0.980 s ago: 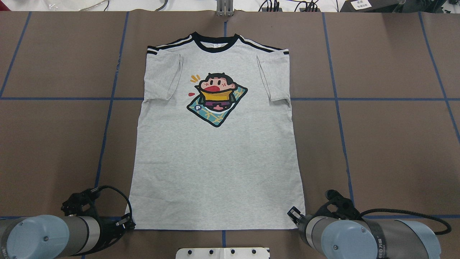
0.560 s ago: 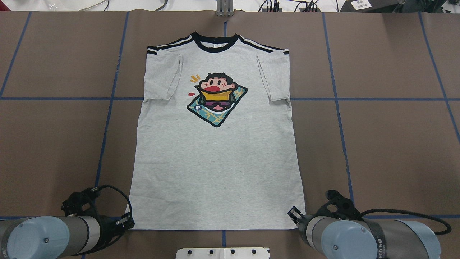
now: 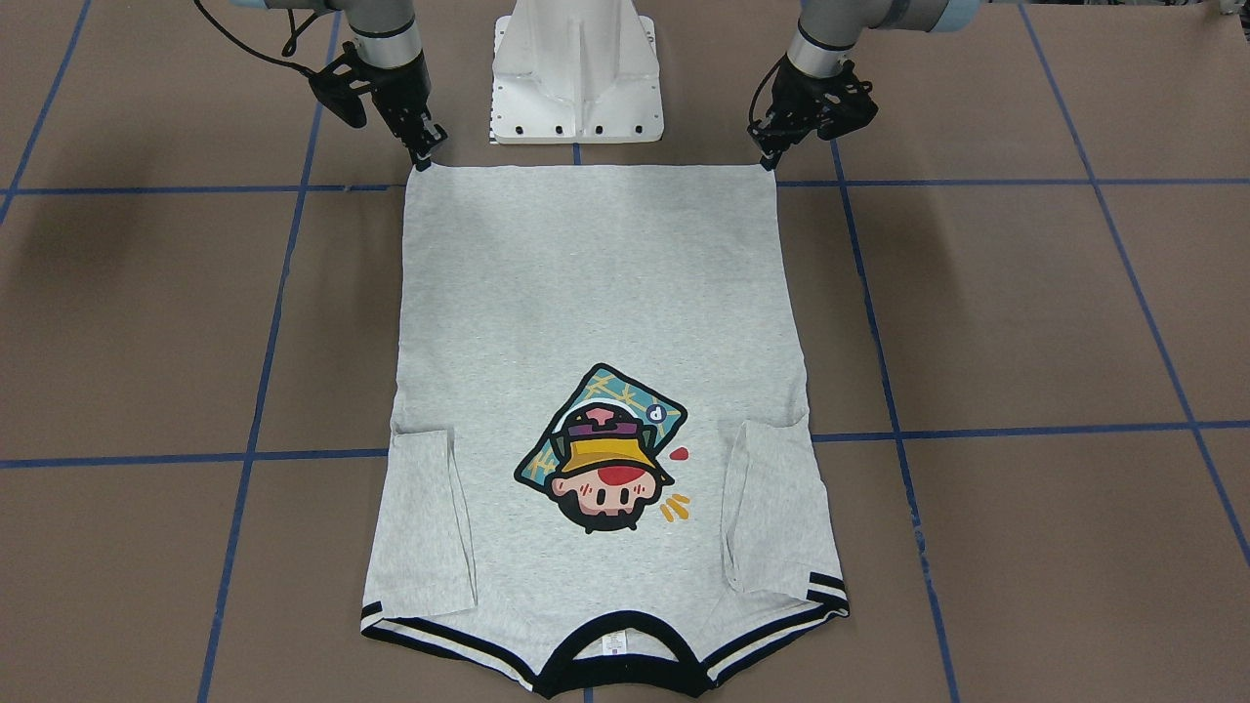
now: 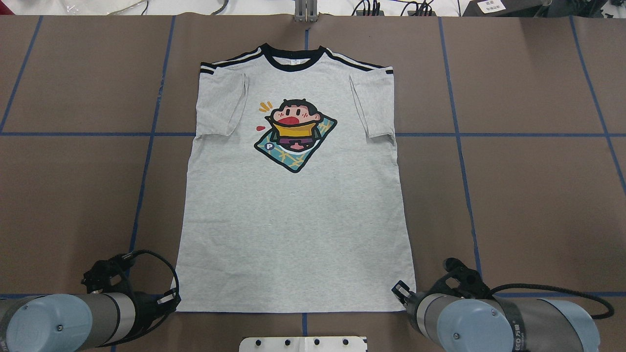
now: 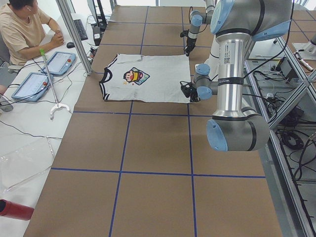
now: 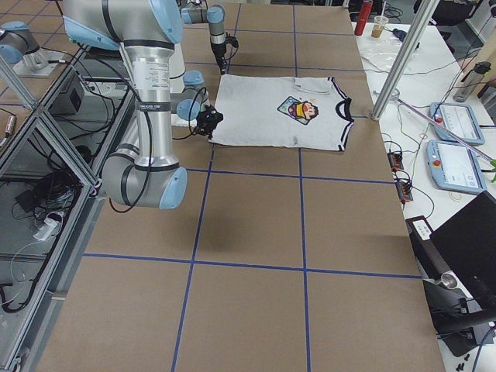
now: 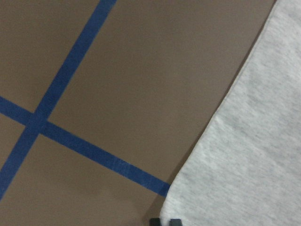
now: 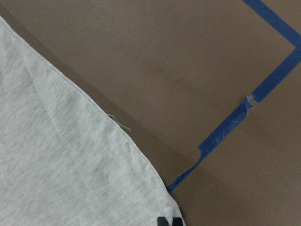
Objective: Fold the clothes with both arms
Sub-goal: 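Grasp the hem corners nearest the robot with both grippers, then lift the hem with both grippers and fold it toward the collar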
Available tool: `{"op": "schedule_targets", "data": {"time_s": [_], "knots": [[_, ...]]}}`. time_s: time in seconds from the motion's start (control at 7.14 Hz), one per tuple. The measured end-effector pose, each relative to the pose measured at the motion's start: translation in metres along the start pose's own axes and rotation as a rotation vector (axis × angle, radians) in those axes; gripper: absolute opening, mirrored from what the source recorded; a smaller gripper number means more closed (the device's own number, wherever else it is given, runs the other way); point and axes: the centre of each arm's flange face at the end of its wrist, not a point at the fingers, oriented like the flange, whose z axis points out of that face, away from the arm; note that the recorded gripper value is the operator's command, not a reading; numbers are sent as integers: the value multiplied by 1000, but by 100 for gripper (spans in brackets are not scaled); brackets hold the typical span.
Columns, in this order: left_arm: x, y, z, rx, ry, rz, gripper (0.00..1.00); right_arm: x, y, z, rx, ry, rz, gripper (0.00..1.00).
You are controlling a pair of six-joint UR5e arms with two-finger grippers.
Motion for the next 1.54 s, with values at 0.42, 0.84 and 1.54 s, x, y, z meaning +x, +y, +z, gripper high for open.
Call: {"op": "schedule_targets", "data": {"time_s": [0.42, 0.84, 1.54], "knots": [[17, 9, -46, -39, 56, -3, 0, 5, -3, -14, -12, -4, -3, 0], [27, 15, -90, -92, 104, -9, 0, 23, -14, -45, -36, -8, -16, 0], [108, -74, -132, 39, 205, 160, 0, -67, -90, -80, 44, -158, -153, 0]]}}
